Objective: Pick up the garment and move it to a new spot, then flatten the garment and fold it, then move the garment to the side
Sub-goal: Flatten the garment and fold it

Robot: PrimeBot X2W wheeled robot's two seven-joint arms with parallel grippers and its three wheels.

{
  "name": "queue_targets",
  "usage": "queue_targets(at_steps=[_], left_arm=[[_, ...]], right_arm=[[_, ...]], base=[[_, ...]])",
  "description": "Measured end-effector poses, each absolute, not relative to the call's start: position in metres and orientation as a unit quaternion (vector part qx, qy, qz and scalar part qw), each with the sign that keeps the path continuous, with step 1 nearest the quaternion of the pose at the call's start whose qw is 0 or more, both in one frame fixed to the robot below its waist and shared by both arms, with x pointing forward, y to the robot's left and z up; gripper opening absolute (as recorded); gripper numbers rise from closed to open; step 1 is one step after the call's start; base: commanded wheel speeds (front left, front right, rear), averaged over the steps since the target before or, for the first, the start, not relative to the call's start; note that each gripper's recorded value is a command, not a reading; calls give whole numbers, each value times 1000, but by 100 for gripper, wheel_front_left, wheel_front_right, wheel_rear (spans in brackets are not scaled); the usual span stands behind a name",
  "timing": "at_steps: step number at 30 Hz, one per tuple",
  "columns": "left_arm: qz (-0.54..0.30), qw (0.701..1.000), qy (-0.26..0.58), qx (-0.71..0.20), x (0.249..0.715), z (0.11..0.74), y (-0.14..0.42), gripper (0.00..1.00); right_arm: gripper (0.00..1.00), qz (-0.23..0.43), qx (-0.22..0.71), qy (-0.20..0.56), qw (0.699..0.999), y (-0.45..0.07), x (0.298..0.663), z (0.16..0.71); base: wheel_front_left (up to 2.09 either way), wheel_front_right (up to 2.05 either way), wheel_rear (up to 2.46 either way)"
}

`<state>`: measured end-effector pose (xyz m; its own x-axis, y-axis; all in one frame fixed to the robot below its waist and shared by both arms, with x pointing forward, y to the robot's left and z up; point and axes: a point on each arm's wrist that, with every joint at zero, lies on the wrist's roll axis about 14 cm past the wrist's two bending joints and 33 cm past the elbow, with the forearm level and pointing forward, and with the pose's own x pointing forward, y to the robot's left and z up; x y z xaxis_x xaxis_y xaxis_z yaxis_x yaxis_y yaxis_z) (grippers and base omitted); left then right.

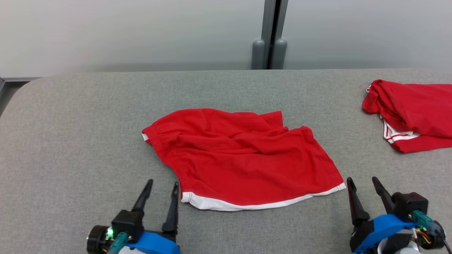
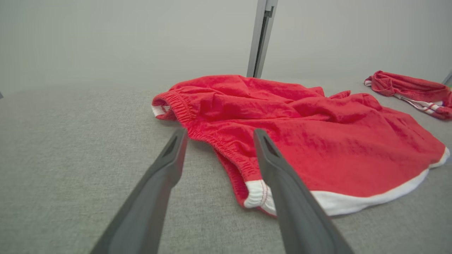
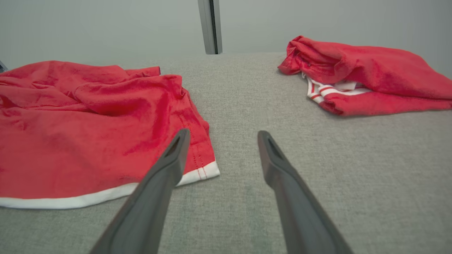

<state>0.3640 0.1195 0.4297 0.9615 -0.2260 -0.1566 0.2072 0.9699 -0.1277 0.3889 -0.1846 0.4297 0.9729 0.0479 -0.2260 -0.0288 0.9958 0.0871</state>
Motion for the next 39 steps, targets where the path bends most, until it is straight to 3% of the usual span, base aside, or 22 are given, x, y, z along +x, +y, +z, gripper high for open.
queue_targets(at_steps=[13,30,31,32,33,34,39], left_arm=[[-162,971,170,-52,354,382,90,100],[-222,954,197,-48,363,369,56,100],[-223,953,200,-49,363,368,55,83],[-225,952,203,-49,362,366,54,53],[-227,950,207,-49,361,364,53,27],[-229,950,208,-50,361,364,52,0],[-237,949,200,-54,364,370,47,0]], right_arm=[[100,33,57,170,983,-168,404,385],[100,46,77,200,976,-153,414,363],[42,49,78,199,976,-151,415,363],[7,51,79,200,975,-150,415,363],[0,54,80,199,975,-149,415,363],[0,57,81,200,975,-146,415,362],[0,79,83,187,976,-132,418,371]], base=[[0,0,0],[0,0,0],[0,0,0],[0,0,0],[0,0,0],[0,0,0],[0,0,0]])
